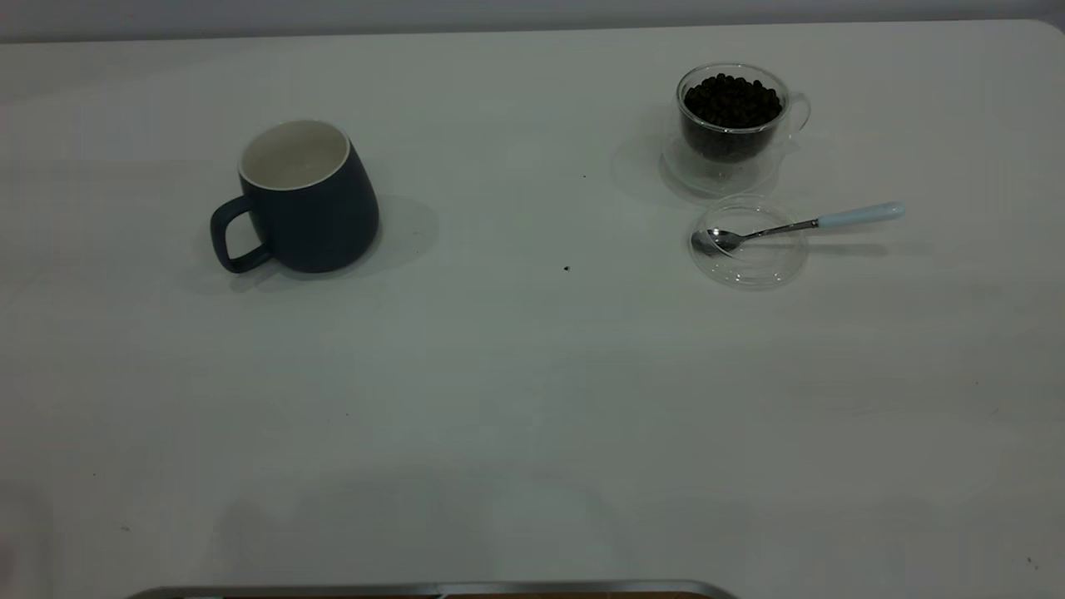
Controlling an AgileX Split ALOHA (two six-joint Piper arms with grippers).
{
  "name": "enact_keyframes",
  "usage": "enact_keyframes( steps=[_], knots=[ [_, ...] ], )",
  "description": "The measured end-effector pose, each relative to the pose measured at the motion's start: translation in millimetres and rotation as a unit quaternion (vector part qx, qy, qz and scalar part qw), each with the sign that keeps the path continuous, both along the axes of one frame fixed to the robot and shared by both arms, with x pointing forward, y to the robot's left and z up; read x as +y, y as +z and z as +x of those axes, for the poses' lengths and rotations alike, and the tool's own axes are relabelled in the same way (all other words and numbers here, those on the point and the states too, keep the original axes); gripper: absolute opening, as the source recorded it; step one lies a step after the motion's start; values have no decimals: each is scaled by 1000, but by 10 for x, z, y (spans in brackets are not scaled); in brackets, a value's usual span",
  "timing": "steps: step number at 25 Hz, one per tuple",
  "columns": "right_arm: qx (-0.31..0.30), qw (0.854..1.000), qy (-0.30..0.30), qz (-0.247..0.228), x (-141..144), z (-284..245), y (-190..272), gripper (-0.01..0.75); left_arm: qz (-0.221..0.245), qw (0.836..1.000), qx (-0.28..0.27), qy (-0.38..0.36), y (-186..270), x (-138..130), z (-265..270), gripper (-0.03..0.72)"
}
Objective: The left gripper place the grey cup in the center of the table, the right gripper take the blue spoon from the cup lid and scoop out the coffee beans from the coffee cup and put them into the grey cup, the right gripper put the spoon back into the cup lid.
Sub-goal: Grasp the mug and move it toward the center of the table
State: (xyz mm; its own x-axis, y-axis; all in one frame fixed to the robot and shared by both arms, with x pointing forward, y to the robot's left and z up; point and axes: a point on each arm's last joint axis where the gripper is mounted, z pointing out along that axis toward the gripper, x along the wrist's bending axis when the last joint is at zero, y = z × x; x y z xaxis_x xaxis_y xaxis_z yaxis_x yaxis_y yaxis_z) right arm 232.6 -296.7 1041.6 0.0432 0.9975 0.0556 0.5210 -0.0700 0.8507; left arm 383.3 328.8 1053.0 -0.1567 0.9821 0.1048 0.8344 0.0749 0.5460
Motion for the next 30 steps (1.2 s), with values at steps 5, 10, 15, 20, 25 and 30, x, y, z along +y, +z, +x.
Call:
enact_keyframes(
  steps=[5, 10, 15, 20, 25, 30],
  knots=[
    [0, 1000, 0, 0, 0, 0, 0, 548, 12, 999, 33, -5, -120, 67, 365, 466],
    [0, 1000, 0, 0, 0, 0, 0, 548, -5, 995, 61, 76, -286, 333, 452, 466],
    [0, 1000, 0, 0, 0, 0, 0, 548, -29, 986, 79, 147, -444, 596, 487, 466],
    [0, 1000, 0, 0, 0, 0, 0, 548, -36, 982, 131, 129, -749, 689, 649, 466],
    [0, 1000, 0, 0, 0, 0, 0, 548, -28, 984, 154, 82, -1029, 799, 956, 466],
    [0, 1000, 0, 0, 0, 0, 0, 548, -19, 984, 178, 23, -1198, 814, 1319, 485]
  ],
)
